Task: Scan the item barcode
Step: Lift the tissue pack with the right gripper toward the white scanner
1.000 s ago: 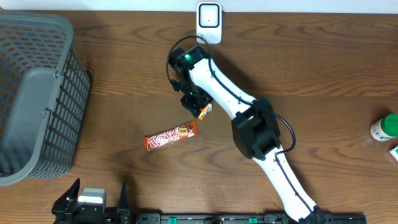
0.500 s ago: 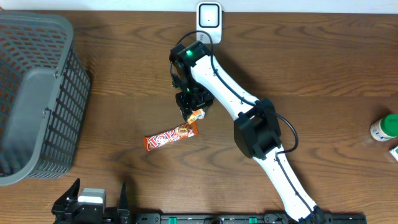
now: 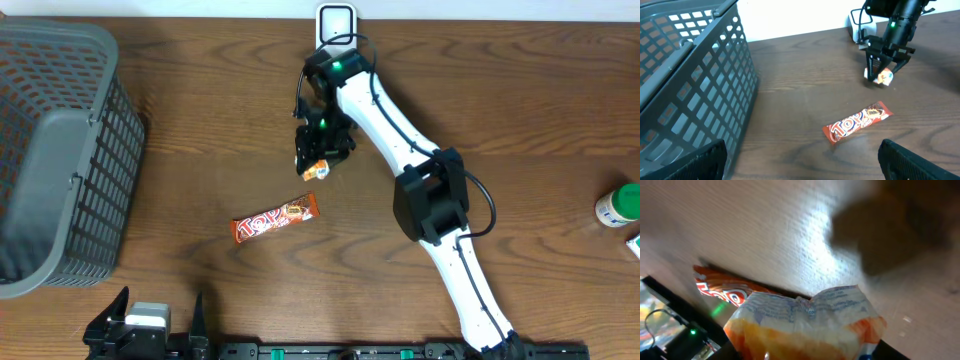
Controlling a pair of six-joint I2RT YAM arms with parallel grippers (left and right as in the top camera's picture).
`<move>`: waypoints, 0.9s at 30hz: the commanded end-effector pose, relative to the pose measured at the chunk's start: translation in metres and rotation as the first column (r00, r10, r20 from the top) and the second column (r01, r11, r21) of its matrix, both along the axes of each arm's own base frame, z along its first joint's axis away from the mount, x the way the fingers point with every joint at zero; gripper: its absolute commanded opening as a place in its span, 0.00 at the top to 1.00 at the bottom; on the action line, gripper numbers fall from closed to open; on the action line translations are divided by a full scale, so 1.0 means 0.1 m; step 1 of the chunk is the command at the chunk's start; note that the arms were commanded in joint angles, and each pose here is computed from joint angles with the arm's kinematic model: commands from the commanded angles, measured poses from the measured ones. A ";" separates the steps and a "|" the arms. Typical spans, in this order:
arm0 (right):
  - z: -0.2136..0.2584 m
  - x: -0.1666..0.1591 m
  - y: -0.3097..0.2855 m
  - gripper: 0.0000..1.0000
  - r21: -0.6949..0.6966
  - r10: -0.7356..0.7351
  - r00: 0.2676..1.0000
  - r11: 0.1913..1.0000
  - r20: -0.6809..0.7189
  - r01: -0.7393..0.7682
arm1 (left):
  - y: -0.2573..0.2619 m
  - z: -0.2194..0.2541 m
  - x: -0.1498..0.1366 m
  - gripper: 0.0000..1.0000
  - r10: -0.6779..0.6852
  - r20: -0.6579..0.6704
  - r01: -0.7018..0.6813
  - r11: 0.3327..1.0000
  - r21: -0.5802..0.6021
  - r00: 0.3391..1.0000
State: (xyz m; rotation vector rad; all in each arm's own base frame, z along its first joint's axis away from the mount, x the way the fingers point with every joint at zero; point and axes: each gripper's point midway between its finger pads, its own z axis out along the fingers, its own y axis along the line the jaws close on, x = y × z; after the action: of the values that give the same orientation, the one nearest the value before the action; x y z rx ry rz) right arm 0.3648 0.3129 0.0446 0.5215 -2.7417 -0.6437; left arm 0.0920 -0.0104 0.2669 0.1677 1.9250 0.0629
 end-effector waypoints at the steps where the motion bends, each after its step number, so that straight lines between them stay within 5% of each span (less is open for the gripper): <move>1: 0.08 0.14 0.05 0.53 0.109 -0.049 0.999 0.993 -0.019 0.051 | 0.01 0.02 -0.01 0.04 0.005 0.009 -0.006 1.000 0.006 1.000; 15: 0.29 1.23 -0.13 0.59 0.291 -0.178 0.934 0.953 0.310 0.085 | 0.01 0.02 -0.01 0.04 0.005 0.009 -0.006 1.000 0.006 1.000; 22: 0.44 1.94 -0.21 0.55 0.256 -0.227 0.764 0.963 0.604 0.084 | 0.01 0.02 -0.01 0.04 0.005 0.009 -0.006 1.000 0.006 1.000; 27: 0.60 2.39 -0.27 0.50 0.172 -0.220 0.573 0.975 0.790 0.138 | 0.01 0.02 -0.01 0.04 0.005 0.009 -0.006 1.000 0.006 1.000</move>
State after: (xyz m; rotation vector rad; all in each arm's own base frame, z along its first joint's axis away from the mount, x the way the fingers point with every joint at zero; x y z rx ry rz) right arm 0.5803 0.2989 0.1026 0.7081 -3.5206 -0.9659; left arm 0.0920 -0.0104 0.2669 0.1681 1.9249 0.0631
